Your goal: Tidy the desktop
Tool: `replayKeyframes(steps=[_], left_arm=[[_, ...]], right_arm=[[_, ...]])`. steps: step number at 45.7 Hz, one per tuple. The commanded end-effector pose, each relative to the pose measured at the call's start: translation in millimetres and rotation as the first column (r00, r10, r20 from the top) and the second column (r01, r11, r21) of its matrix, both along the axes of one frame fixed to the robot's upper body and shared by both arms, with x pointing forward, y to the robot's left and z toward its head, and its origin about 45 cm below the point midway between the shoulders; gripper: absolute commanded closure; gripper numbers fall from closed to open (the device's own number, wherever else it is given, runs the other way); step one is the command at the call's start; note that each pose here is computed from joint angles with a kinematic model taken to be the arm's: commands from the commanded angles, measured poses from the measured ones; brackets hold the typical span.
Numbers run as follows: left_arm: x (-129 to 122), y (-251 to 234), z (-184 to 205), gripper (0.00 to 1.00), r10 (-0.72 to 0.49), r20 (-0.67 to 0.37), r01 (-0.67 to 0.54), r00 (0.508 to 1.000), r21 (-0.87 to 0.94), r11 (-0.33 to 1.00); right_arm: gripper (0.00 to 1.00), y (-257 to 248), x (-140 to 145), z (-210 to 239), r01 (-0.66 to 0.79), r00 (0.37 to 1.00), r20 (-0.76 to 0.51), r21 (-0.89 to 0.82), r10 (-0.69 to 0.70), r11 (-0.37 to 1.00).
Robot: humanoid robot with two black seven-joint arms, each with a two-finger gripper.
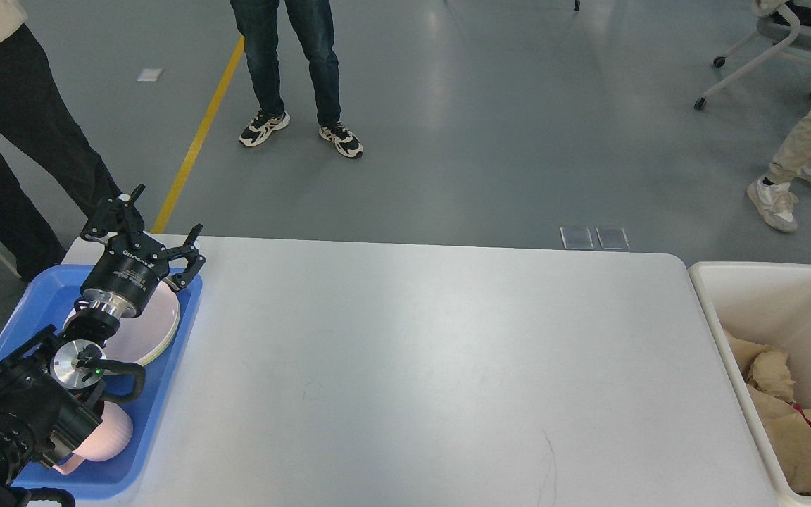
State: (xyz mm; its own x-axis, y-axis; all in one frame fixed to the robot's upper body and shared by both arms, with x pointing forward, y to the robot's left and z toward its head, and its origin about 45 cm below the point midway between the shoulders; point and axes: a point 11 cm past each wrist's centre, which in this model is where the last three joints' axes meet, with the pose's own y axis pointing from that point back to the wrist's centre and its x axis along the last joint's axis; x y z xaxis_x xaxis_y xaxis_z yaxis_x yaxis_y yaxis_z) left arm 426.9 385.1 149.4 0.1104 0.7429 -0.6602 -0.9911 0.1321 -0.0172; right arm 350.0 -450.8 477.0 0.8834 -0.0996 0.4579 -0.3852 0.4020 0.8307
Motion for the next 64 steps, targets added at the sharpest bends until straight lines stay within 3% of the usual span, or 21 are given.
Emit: replayKeyframes(steps=[1,9,14,19,26,30,36,44,45,47,49,52,64], left_arm=[[0,0,0,0.0,0.0,0.0,0.0,1.0,0.0,1.0],[0,0,0,0.0,0.0,0.0,0.0,1.0,0.0,1.0],[0,0,0,0.0,0.0,0.0,0.0,1.0,0.0,1.0],[0,1,0,0.0,0.001,-0.002,-0.001,1.0,0.002,1.0],[0,1,0,0.0,0.002,-0.001,-0.002,1.0,0.001,1.0],[0,0,0,0.0,0.0,0.0,0.0,1.0,0.0,1.0],[0,0,0,0.0,0.0,0.0,0.0,1.0,0.0,1.0],[0,0,0,0.0,-0.001,0.0,0.001,1.0,0.001,1.0],[0,0,0,0.0,0.0,0.0,0.0,1.0,0.0,1.0],[0,0,0,0.0,0.0,0.0,0.0,1.0,0.0,1.0],[0,0,0,0.0,0.0,0.0,0.0,1.0,0.0,1.0],[0,0,0,0.0,0.0,0.0,0.0,1.0,0.0,1.0],[0,0,0,0.0,0.0,0.0,0.0,1.0,0.0,1.0]], right_arm=[[1.0,1,1,26,0.002,1.0,-0.011,-0.044,-0.003,0.999],[1.0,-6,1,29,0.013,1.0,0.009,-0.062,-0.012,0.998],[1.0,-69,4,12,0.127,0.989,0.095,-0.168,-0.112,0.978],[1.0,-151,-12,-56,0.234,0.969,0.136,-0.268,-0.204,0.935],[1.0,-205,-36,-174,0.172,0.98,0.154,-0.356,-0.124,0.918],[1.0,-199,-53,-268,0.226,0.959,0.227,-0.253,-0.17,0.941],[1.0,-174,-65,-354,0.255,0.938,0.286,-0.184,-0.197,0.949],[1.0,-143,-66,-391,0.232,0.939,0.287,-0.113,-0.192,0.966],[0.97,-141,-66,-393,0.229,0.94,0.284,-0.11,-0.191,0.967],[0.76,-138,-65,-395,0.226,0.94,0.284,-0.105,-0.189,0.968],[0.42,-137,-65,-396,0.225,0.94,0.283,-0.103,-0.189,0.969],[0.02,-137,-65,-396,0.227,0.941,0.28,-0.1,-0.192,0.969],[0.0,-139,-64,-393,0.236,0.937,0.286,-0.105,-0.198,0.966]])
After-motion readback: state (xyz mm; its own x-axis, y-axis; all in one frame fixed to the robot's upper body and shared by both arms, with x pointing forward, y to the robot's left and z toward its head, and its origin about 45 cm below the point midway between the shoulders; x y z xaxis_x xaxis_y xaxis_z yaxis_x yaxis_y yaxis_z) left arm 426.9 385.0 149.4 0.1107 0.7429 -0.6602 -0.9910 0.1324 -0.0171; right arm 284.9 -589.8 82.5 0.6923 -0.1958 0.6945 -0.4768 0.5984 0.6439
